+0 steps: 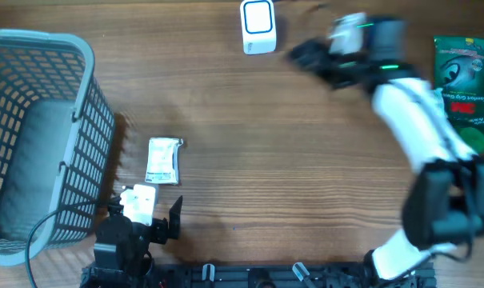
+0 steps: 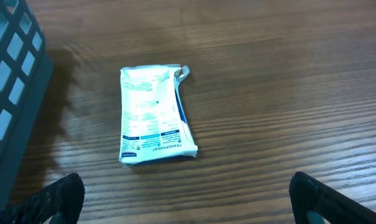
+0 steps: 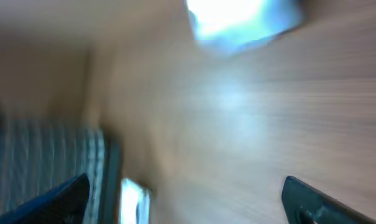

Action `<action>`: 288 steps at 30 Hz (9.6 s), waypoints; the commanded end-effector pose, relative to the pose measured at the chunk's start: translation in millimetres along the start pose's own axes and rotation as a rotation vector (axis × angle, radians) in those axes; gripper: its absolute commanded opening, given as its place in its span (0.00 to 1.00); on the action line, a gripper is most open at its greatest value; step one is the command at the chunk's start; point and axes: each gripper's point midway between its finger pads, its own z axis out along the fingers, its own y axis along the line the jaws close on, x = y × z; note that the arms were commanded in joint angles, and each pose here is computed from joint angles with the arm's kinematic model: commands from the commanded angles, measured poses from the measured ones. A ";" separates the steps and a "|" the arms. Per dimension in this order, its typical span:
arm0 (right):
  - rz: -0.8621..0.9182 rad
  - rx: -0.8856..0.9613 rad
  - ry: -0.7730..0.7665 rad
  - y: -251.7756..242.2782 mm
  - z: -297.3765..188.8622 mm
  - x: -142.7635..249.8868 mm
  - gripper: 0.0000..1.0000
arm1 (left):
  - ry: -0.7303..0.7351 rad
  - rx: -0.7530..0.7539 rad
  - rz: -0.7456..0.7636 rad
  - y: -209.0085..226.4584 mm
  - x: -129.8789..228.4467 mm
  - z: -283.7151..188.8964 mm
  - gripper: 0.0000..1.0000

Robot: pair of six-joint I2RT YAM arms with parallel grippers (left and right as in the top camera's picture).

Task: Scan the item barcode

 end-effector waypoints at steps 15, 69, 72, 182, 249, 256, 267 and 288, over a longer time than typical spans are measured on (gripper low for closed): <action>-0.228 -0.467 0.394 159.0 198.0 232.9 0.05 | -0.006 0.008 0.017 -1.3 -0.5 0.0 1.00; -1.248 0.110 0.464 -44.5 134.9 142.6 1.00 | -0.006 0.008 0.017 -1.3 -0.5 0.0 1.00; -1.217 0.171 0.504 -65.1 139.0 147.8 1.00 | -0.006 0.008 0.017 -1.3 -0.5 0.0 1.00; -1.284 0.742 -0.375 52.3 52.4 -162.9 0.29 | -0.006 0.008 0.017 -1.3 -0.5 0.0 1.00; -0.415 0.546 -0.883 191.0 -450.8 53.6 1.00 | -0.006 0.008 0.017 -1.3 -0.5 0.0 1.00; -0.383 0.605 -0.883 194.6 -454.9 192.9 1.00 | -0.006 0.008 0.017 -1.3 -0.5 0.0 1.00; -0.358 0.629 -0.863 185.0 -451.9 217.4 1.00 | -0.006 0.008 0.017 -1.3 -0.5 0.0 1.00; -0.567 0.323 -1.142 64.8 -327.6 137.0 1.00 | -0.006 0.008 0.017 -1.3 -0.6 0.0 1.00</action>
